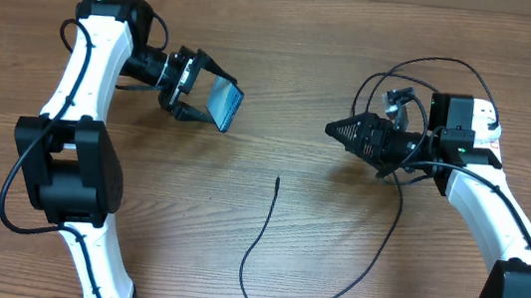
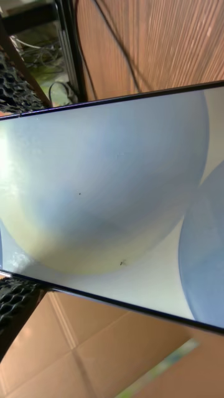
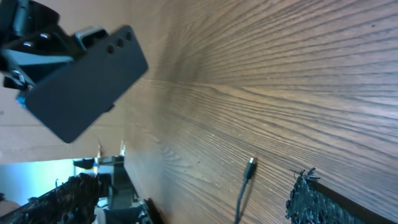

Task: Plug charger to phone and switch on socket
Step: 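Raise the right gripper and swing it left toward the phone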

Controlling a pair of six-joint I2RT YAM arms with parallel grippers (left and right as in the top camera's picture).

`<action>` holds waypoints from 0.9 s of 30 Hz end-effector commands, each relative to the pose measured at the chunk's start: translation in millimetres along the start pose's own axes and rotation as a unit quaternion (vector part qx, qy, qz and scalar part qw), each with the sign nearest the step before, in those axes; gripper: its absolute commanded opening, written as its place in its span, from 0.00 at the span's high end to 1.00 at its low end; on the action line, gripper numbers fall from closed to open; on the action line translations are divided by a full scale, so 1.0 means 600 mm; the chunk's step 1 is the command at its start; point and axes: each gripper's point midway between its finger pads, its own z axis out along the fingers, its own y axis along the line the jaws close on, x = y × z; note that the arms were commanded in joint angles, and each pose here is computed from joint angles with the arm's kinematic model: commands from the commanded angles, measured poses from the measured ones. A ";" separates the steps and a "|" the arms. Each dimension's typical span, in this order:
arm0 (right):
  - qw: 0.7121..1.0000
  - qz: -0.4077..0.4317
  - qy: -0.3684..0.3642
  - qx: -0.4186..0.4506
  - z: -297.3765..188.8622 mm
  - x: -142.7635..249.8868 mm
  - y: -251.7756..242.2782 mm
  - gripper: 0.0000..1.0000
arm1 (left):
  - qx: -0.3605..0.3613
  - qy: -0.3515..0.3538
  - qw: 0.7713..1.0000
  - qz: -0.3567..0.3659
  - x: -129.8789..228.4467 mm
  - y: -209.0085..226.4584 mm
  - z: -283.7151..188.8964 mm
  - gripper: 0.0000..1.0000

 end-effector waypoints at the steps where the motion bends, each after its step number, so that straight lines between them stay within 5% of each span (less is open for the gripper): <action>1: 1.000 -0.001 -0.001 -0.017 -0.002 -0.007 0.021 0.00 | -0.031 -0.030 0.999 -0.023 -0.001 0.003 0.006 0.96; 27: 0.999 -0.046 -0.001 -0.014 0.028 -0.006 0.043 0.00 | -0.095 -0.184 0.972 -0.112 0.002 -0.036 0.166 0.96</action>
